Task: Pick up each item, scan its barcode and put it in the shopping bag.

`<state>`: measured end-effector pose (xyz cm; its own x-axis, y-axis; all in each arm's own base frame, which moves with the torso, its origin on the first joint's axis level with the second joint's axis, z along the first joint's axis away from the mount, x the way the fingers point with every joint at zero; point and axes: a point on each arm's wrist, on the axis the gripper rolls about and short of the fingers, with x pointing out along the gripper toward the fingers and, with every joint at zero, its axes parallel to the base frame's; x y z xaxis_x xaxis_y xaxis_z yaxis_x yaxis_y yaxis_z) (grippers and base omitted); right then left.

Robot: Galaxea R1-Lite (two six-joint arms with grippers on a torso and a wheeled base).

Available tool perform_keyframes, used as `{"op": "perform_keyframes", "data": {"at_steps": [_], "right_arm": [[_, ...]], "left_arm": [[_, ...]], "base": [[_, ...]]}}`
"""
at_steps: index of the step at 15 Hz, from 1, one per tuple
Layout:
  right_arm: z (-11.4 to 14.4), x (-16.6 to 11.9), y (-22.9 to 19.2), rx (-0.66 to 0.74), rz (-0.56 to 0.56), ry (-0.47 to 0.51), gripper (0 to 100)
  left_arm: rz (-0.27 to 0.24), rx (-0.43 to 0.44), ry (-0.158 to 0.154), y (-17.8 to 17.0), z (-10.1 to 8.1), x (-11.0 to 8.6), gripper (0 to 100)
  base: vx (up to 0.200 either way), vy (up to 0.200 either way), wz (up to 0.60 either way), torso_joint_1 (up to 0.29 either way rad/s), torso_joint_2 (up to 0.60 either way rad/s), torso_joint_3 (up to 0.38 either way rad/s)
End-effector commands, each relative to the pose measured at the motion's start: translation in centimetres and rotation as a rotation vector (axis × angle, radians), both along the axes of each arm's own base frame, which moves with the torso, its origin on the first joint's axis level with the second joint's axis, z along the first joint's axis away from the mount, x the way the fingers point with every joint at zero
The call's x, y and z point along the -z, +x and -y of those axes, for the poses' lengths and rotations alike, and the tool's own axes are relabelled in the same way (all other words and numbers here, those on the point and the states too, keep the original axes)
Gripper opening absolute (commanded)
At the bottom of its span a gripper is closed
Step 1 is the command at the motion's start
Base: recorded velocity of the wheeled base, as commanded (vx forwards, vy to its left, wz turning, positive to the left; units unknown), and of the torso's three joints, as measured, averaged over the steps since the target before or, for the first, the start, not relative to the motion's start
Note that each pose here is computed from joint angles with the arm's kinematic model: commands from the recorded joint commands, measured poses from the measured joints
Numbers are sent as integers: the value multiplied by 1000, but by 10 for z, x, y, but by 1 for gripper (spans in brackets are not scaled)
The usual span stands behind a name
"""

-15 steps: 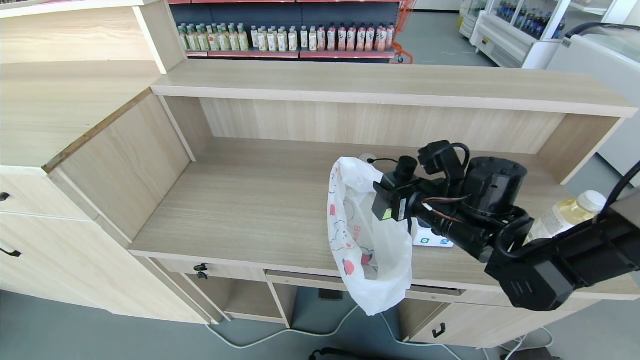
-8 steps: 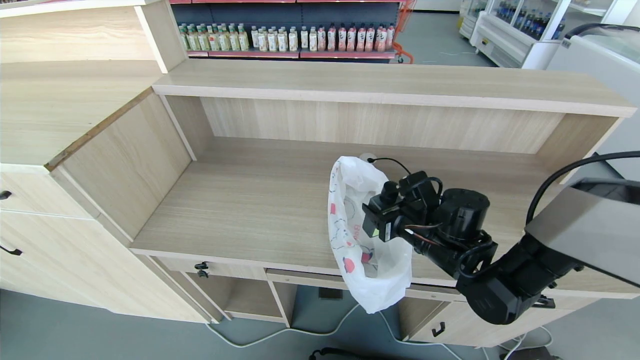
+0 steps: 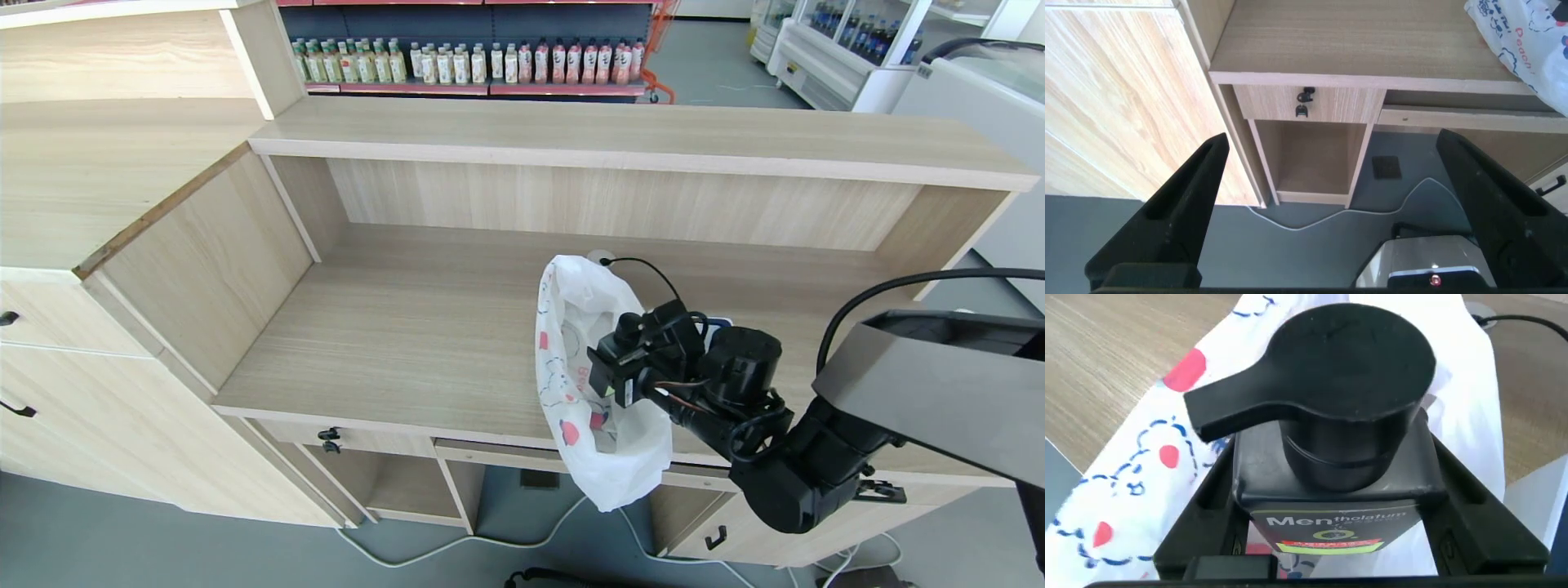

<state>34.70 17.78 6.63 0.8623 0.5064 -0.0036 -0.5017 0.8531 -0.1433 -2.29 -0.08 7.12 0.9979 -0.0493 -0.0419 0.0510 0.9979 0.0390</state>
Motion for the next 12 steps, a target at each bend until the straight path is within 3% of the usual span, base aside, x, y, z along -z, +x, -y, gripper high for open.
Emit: {"op": "perform_keyframes", "data": {"at_steps": [1, 8, 9, 12], "right_arm": [[1, 13, 3, 5, -28, -14, 0], [1, 23, 6, 5, -38, -16, 0], [0, 23, 6, -1, -35, -14, 100], [0, 17, 7, -44, 11, 7, 100]], "left_arm": [[1, 0, 1, 0, 0, 0, 100], [1, 0, 2, 0, 0, 0, 100], [1, 0, 2, 0, 0, 0, 100], [1, 1, 2, 0, 0, 0, 100]], "base": [[0, 0, 0, 0, 0, 0], [0, 0, 0, 0, 0, 0], [0, 0, 0, 0, 0, 0], [0, 0, 0, 0, 0, 0]]}}
